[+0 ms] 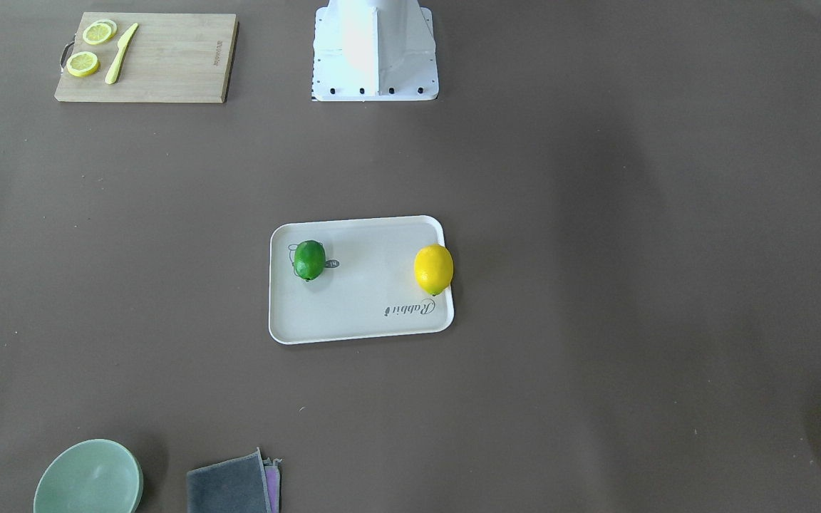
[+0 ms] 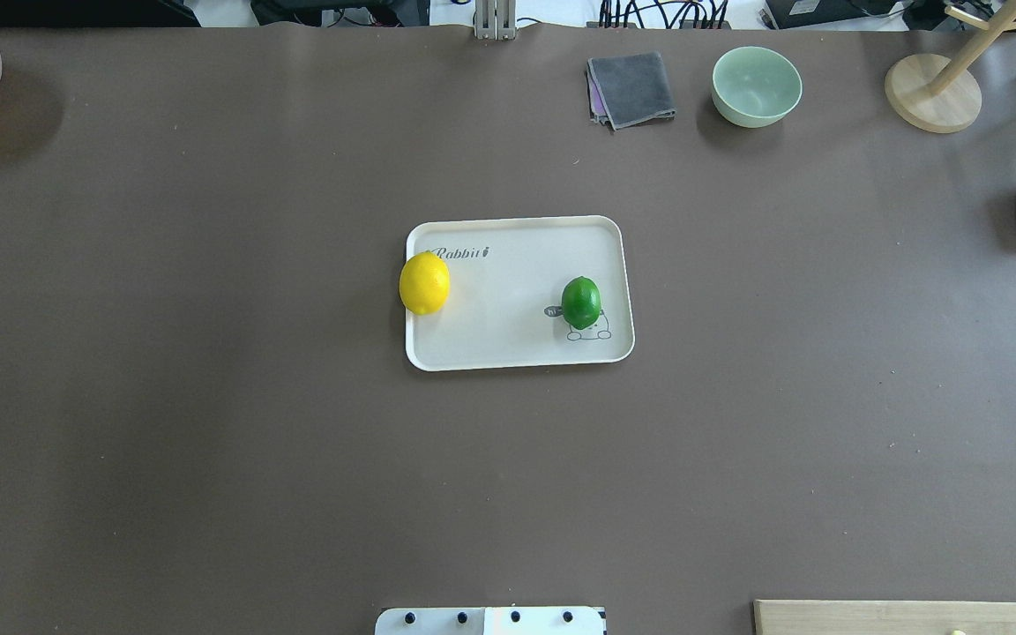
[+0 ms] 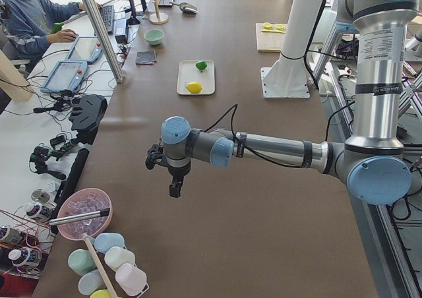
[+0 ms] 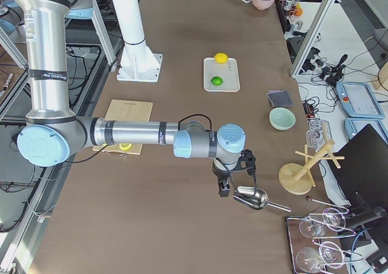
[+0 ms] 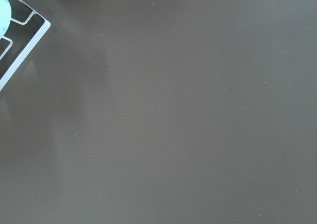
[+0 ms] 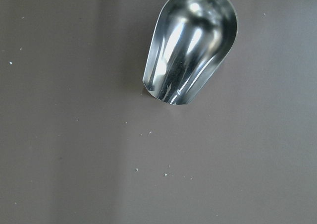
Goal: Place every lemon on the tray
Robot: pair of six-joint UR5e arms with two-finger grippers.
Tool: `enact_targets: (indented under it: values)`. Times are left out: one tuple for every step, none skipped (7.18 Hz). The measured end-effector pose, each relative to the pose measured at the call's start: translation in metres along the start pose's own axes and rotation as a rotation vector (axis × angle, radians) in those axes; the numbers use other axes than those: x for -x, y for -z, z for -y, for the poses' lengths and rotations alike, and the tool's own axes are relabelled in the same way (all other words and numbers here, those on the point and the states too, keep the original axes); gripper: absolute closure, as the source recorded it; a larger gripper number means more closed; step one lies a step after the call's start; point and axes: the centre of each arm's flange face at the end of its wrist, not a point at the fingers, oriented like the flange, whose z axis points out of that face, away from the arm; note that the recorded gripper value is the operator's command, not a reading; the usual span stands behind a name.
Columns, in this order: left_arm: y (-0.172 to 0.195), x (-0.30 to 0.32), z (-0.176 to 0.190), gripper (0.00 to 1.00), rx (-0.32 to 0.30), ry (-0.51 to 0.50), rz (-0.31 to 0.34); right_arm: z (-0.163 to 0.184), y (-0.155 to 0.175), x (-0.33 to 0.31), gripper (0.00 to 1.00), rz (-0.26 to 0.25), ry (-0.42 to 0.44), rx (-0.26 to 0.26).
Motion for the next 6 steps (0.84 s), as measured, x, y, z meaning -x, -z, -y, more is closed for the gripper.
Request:
enact_targets:
  values:
    - [0.002, 0.005, 0.0, 0.02, -0.002, 0.014, 0.001, 0.0, -0.001, -0.001, 0.0, 0.0, -0.002, 0.001]
    - [0.002, 0.01, -0.001, 0.02, -0.001, 0.039, -0.01, -0.001, -0.002, -0.002, 0.0, -0.001, -0.005, 0.005]
    - [0.003, 0.012, -0.003, 0.02, 0.001, 0.062, -0.038, -0.004, -0.004, -0.003, 0.0, -0.004, -0.007, 0.008]
    - [0.006, 0.014, -0.004, 0.02, -0.004, 0.075, -0.06, -0.008, -0.006, -0.005, 0.0, -0.003, -0.011, 0.01]
    - [0.007, 0.017, -0.005, 0.02, -0.007, 0.083, -0.072, -0.009, -0.006, -0.005, 0.0, -0.002, -0.012, 0.009]
    - [0.005, 0.021, -0.005, 0.02, -0.005, 0.09, -0.078, -0.008, -0.004, -0.003, 0.0, -0.002, -0.008, 0.006]
